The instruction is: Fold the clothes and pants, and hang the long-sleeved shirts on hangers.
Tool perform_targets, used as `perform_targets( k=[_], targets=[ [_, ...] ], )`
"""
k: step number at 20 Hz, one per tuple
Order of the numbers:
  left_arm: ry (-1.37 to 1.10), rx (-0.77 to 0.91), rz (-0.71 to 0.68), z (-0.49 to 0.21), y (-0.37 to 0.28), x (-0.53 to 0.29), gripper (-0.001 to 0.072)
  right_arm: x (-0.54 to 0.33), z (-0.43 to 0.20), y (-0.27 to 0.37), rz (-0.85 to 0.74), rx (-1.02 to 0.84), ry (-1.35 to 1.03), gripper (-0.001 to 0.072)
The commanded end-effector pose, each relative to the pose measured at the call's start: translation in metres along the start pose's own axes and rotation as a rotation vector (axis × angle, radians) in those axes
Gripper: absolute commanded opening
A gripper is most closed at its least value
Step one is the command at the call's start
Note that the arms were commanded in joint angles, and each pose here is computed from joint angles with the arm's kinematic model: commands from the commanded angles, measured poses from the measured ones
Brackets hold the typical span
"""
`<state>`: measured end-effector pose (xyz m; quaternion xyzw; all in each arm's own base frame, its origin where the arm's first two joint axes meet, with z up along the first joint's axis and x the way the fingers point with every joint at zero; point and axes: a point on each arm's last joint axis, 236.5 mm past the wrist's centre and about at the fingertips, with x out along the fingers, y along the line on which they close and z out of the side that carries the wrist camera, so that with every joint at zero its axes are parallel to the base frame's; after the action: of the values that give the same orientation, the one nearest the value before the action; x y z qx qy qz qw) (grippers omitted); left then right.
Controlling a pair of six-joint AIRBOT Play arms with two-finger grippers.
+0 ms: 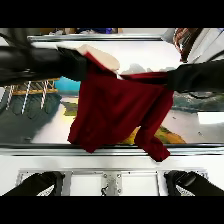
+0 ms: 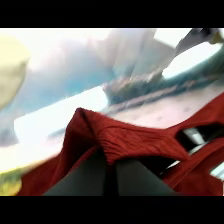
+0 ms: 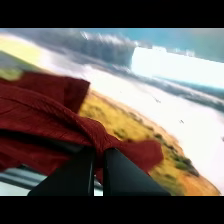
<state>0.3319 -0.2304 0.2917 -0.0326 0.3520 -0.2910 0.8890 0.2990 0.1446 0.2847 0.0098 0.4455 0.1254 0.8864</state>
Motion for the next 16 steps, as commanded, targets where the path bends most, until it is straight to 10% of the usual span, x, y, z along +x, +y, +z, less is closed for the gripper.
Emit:
perform_targets(
  k=[1,16],
  targets=[
    [0.273,-0.165,-0.087,-0.064,0.024,0.054,0.0028,0.051,-0.027,-0.025,-0.036,0.019,0.223,0.0026],
    [0.659,-0.229,-0.156,-0.295,-0.012,0.114,0.0028,0.124,-0.179,0.025,0.029,0.052,0.581,0.0030]
  ],
)
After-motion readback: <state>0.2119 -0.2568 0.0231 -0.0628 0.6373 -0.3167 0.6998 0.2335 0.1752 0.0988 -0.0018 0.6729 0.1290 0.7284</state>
